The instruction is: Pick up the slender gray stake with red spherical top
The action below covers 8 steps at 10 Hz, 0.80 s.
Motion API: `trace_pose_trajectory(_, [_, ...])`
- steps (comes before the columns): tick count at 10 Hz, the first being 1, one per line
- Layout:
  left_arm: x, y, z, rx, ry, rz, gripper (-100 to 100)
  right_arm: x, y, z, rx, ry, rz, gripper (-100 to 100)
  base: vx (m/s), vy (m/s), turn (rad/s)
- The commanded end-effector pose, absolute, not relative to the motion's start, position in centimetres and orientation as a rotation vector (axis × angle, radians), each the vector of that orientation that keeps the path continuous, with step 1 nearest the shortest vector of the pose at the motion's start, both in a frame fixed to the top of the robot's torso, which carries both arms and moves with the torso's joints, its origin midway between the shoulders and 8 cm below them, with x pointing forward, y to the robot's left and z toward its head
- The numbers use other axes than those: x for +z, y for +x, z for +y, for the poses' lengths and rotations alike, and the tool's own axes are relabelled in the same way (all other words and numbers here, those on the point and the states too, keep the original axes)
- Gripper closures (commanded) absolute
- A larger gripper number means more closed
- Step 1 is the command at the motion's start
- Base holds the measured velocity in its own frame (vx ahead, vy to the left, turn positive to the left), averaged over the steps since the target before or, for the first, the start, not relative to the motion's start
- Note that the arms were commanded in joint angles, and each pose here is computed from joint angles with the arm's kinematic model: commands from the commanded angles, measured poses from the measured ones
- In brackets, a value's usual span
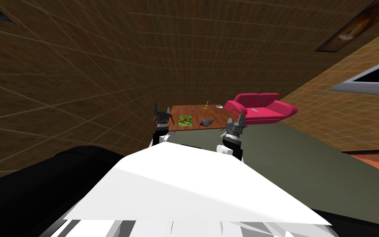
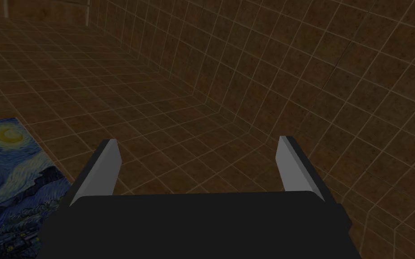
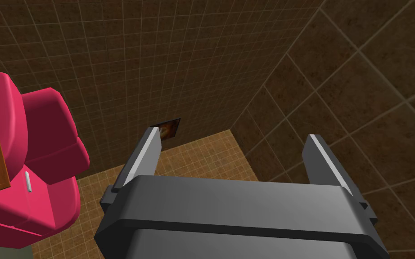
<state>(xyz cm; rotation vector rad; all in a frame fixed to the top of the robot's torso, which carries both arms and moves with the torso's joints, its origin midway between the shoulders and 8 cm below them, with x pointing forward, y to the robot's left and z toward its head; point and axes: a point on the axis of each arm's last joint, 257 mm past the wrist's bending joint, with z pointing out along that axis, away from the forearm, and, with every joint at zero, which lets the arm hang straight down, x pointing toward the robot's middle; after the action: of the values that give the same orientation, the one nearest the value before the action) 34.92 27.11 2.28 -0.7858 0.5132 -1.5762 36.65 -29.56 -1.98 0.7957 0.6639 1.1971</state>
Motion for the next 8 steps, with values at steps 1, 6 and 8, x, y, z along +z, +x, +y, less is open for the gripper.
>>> trace_pose_trajectory(1, [1.8, 35.2, 27.0, -1.585, -0.782, 0.539, -100, -2.0, 36.6, -29.6, 1.197, 0.796, 0.664, 0, 0.006, -0.001, 0.000])
trace_pose_trajectory(6, [-1.8, 36.7, 27.5, -1.637, -0.835, 0.600, -100, -2.0, 36.6, -29.6, 1.197, 0.796, 0.664, 0, 0.019, 0.001, 0.005])
trace_pose_trajectory(8, [-3.9, 37.3, 28.2, -1.665, -0.886, 0.606, -100, -2.0, 36.6, -29.6, 1.197, 0.796, 0.664, 0, 0.030, -0.008, 0.004])
